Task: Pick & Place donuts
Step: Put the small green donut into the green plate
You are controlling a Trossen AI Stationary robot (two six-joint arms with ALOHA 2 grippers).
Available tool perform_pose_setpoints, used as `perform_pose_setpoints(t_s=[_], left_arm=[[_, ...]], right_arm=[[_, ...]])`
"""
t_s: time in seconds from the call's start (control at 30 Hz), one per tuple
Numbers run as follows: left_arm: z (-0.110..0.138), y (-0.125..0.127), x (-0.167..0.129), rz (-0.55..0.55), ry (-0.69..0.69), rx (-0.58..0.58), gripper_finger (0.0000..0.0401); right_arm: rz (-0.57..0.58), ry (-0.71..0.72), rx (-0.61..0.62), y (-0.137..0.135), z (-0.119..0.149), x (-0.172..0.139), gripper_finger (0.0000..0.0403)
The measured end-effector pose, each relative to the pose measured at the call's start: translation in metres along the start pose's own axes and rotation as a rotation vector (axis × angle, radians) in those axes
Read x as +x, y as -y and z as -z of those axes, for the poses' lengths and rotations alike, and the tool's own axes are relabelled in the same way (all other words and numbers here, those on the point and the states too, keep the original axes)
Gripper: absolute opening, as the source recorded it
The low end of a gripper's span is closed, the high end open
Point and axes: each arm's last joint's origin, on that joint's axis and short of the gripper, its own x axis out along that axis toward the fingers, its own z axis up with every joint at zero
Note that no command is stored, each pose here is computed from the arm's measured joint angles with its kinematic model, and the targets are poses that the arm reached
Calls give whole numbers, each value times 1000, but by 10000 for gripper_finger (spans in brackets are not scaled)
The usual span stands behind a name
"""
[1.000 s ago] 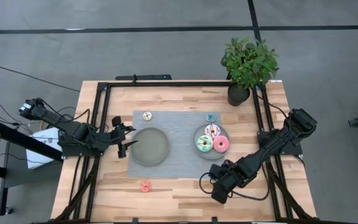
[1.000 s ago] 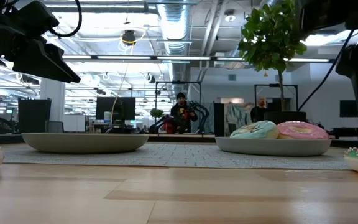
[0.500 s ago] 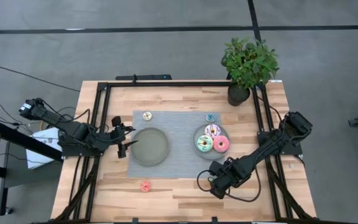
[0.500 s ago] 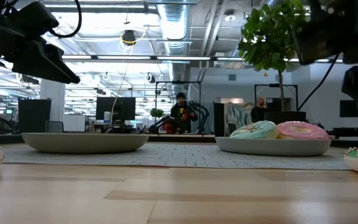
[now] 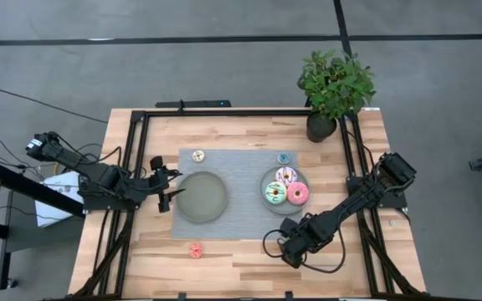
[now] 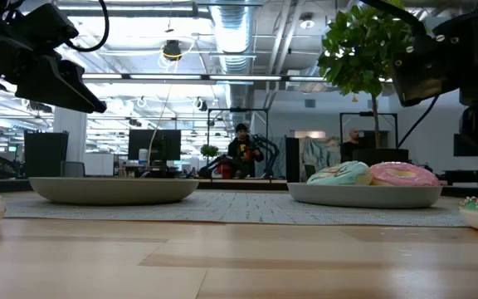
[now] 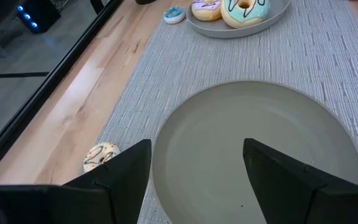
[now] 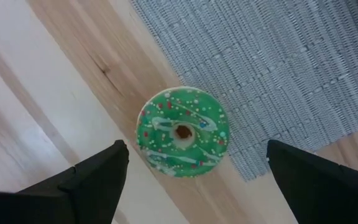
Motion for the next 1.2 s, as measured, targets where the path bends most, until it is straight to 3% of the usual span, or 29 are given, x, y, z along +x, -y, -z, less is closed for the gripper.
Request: perform_pose_setpoints(t_s=[1.2], left_arm=[[0, 0, 0, 1, -1, -7, 248]], right_arm=[[-21, 21, 26, -4, -5, 8, 369]])
